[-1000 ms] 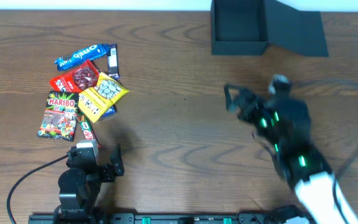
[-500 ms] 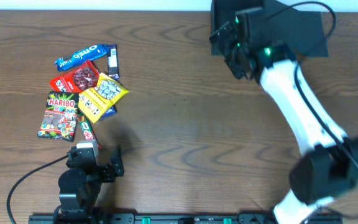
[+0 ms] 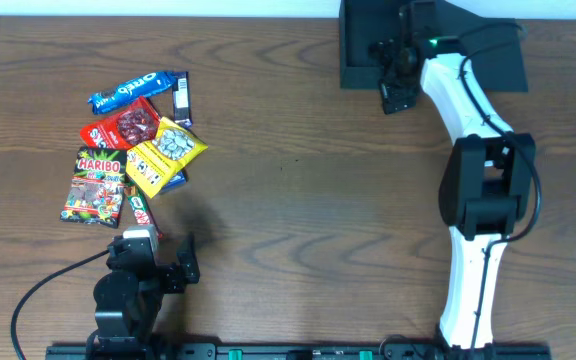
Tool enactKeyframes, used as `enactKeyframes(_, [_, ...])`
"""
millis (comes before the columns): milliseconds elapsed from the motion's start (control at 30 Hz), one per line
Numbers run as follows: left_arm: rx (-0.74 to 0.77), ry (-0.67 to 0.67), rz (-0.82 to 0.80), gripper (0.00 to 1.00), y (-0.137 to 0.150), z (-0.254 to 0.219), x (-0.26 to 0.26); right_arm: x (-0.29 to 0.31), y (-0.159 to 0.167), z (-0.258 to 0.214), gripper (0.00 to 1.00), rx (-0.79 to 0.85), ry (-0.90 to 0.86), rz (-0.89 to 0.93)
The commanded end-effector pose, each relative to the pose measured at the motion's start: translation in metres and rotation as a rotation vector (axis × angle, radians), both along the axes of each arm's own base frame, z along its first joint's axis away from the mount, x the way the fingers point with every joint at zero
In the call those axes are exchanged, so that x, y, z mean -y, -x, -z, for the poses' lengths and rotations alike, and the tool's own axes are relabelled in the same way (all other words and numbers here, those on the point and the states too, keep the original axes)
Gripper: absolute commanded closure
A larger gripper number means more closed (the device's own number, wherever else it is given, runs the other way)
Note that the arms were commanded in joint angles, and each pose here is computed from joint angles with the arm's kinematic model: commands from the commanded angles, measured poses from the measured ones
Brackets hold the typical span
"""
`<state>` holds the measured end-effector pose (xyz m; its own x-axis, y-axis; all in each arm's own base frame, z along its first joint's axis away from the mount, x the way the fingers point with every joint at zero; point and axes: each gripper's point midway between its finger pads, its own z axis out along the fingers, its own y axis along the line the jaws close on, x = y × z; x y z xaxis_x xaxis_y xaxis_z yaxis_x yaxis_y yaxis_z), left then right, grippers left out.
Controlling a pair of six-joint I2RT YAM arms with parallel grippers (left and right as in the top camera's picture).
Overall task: Pack container
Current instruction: 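Reach the right gripper up to the black box lid, then drag the black box toward the table center with the right gripper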
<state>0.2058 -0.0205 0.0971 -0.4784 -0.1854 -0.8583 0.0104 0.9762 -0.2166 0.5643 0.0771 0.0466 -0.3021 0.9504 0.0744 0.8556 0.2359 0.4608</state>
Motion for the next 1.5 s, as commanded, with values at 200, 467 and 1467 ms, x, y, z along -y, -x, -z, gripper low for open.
enactKeyframes(200, [0.000, -0.011, -0.003, 0.05, 0.000, 0.003, -0.002, 0.026, -0.019, 0.013, 0.23, 0.026, -0.038, 0.069])
enactKeyframes(467, [0.000, -0.011, -0.003, 0.05, 0.000, 0.003, -0.002, 0.026, -0.015, 0.018, 0.46, 0.017, -0.010, 0.007])
enactKeyframes(1467, [0.000, -0.011, -0.003, 0.05, 0.000, 0.003, -0.002, -0.001, 0.121, 0.001, 0.93, -0.350, 0.332, -0.760])
